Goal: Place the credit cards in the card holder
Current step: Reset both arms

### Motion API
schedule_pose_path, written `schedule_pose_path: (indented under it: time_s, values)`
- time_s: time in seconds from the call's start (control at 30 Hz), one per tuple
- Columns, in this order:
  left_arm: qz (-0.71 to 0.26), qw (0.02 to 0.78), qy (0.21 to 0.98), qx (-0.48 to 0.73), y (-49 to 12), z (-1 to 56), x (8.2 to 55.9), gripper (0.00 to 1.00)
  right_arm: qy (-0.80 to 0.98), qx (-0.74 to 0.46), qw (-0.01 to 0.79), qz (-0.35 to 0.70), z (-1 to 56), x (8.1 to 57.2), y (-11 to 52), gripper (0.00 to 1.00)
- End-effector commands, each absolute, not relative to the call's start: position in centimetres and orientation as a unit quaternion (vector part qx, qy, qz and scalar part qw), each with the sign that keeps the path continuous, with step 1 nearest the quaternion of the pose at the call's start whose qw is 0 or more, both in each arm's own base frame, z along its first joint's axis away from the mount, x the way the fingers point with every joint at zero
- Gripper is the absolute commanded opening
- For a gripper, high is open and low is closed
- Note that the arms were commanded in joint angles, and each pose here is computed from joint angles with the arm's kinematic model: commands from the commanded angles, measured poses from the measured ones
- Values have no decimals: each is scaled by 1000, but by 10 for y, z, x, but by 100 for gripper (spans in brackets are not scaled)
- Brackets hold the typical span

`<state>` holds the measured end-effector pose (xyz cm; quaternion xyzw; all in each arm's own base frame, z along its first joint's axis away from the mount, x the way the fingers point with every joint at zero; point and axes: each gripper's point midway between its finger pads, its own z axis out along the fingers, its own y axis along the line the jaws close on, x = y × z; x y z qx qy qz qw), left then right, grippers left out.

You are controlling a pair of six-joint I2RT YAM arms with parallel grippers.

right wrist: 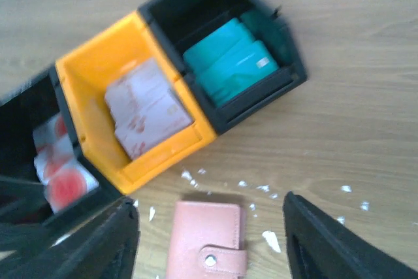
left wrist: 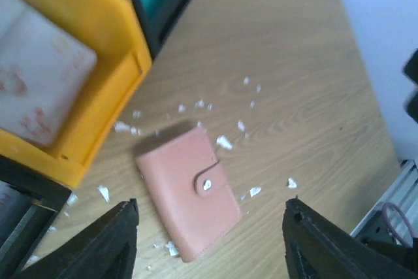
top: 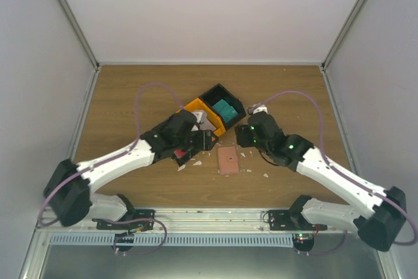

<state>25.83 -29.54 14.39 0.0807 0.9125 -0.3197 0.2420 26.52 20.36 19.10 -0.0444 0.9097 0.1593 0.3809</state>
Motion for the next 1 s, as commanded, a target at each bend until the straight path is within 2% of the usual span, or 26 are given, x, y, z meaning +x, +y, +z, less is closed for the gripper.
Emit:
schedule_pose_path:
  time_s: [0.0,0.07,0.17,0.23,0.27,0.6,0.97]
  values:
    - [-299,366,879,57,-260,203,272,67,886,-28,454,86,234,269,157,65]
    - [-284,420,861,38,-239,231,274,83,868,-28,490,71,259,268,142,71]
    - [-270,490,828,31,-209,274,268,99,847,-15,529,50,292,261,119,86]
    - [-246,523,816,16,-186,293,263,99,836,-5,547,40,307,256,106,97]
    - [-237,537,809,9,-176,302,260,99,829,0,558,40,316,252,99,99]
    - [-196,647,736,-48,-91,376,221,99,774,70,628,48,375,219,46,100]
    - [-188,695,689,-85,-41,408,188,99,762,114,633,72,378,207,31,100]
